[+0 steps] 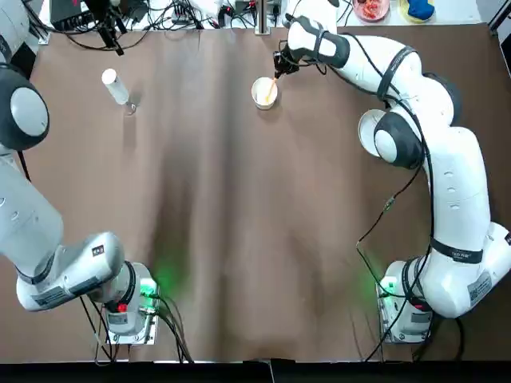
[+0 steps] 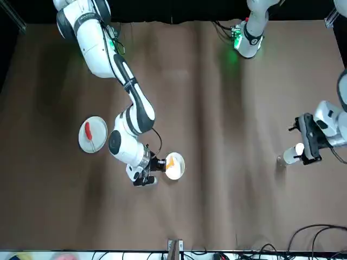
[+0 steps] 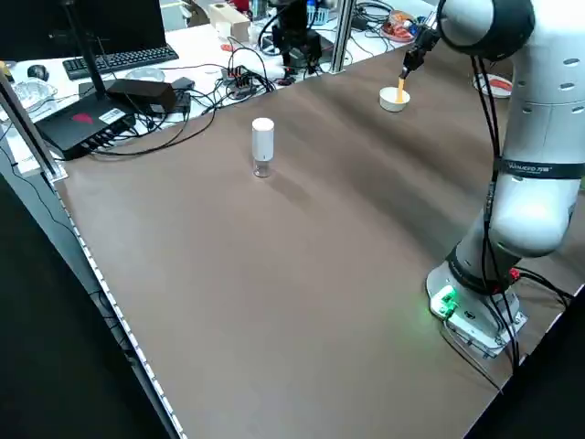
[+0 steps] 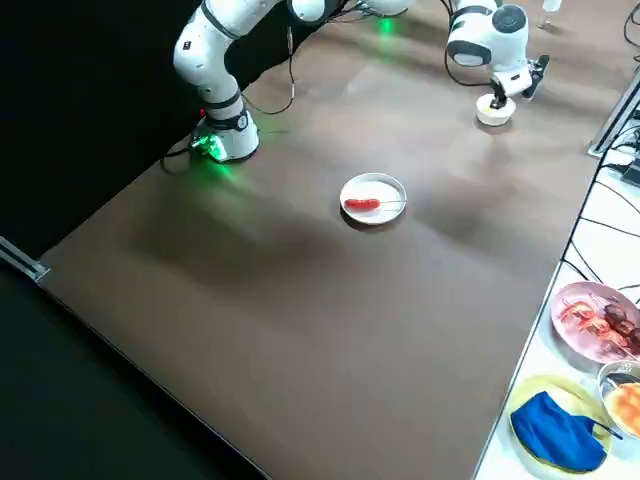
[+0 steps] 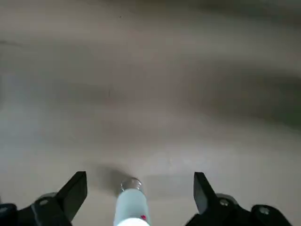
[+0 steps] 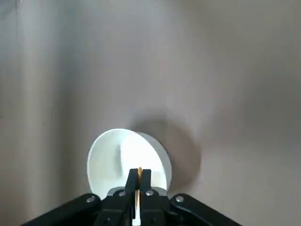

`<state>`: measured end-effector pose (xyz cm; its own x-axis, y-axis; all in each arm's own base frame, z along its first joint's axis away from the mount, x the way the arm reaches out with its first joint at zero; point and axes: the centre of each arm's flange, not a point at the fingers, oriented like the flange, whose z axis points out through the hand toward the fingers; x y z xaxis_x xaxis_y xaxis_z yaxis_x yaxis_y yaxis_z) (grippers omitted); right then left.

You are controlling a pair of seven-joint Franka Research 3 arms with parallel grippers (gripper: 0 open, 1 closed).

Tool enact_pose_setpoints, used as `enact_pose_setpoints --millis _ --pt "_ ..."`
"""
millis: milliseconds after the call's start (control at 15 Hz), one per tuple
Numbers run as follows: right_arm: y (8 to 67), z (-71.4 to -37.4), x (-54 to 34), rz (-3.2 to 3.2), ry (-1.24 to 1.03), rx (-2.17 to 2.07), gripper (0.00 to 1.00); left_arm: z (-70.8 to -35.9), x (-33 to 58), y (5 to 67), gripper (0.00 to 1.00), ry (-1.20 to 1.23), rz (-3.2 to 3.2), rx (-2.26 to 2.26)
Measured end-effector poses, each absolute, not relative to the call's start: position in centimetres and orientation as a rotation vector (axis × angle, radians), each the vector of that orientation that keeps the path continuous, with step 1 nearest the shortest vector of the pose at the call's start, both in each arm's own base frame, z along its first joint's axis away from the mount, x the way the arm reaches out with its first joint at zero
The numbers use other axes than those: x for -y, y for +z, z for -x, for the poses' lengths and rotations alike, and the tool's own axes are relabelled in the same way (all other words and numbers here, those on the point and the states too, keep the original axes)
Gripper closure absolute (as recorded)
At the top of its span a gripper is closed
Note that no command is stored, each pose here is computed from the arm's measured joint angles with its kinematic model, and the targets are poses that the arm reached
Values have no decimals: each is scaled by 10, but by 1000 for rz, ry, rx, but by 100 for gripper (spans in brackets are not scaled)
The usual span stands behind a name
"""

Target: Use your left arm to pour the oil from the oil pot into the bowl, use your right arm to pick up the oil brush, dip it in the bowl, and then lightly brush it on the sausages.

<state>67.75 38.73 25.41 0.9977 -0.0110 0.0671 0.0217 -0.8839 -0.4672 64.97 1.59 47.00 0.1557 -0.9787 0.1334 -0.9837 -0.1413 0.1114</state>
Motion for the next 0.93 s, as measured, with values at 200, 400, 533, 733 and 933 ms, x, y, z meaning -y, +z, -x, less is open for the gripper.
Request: enact_pose_setpoints --millis 200,400,533,733,933 --pt "267 -676 -387 2653 -51 -21 95 -634 16 489 0 -32 -2476 1757" --pt "293 -678 -375 2653 5 -26 95 -619 42 501 0 -94 -2685 1536" --pt "324 -685 -351 2649 40 -34 95 -613 55 505 0 -122 -2822 1330" --pt "381 -696 -295 2651 71 -70 95 -609 73 512 0 -115 -3000 938" --pt "412 -706 -235 2669 85 -141 95 -604 90 521 0 -94 -3100 606"
